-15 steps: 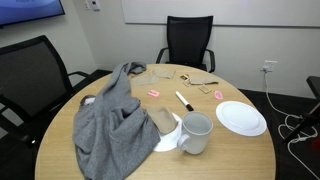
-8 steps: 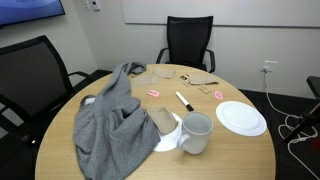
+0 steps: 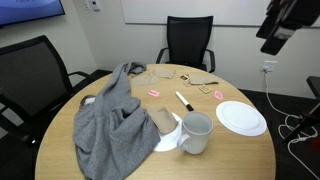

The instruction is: Move the mug to the right, pick the pen and put it in the mug

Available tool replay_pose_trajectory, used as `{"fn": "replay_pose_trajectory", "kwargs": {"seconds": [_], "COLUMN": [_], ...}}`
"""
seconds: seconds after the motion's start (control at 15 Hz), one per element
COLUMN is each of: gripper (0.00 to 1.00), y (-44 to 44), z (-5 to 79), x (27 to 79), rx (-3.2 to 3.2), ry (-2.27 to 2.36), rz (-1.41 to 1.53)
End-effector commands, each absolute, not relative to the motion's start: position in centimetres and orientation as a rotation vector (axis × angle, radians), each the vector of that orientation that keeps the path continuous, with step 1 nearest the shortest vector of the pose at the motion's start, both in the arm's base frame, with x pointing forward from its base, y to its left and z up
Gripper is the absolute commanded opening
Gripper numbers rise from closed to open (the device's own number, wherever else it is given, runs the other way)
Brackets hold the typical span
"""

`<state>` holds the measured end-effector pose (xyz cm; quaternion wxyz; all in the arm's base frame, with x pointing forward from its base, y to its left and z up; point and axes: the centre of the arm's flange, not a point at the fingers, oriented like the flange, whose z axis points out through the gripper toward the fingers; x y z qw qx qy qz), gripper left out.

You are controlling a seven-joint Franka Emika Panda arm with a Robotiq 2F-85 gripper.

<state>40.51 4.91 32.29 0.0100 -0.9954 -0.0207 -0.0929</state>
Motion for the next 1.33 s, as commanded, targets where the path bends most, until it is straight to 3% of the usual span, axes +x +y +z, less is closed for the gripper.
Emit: {"fn": "replay_pose_trajectory", "kwargs": {"seconds": [0.0, 1.27], "gripper": [1.00, 1.00], "y": [4.4, 1.8], "z": [28.9, 14.5], "x": [42.8, 49.3], "rx": [-3.123, -3.179], "ry": [-0.068, -0.067], "rz": [-0.254, -0.040]}}
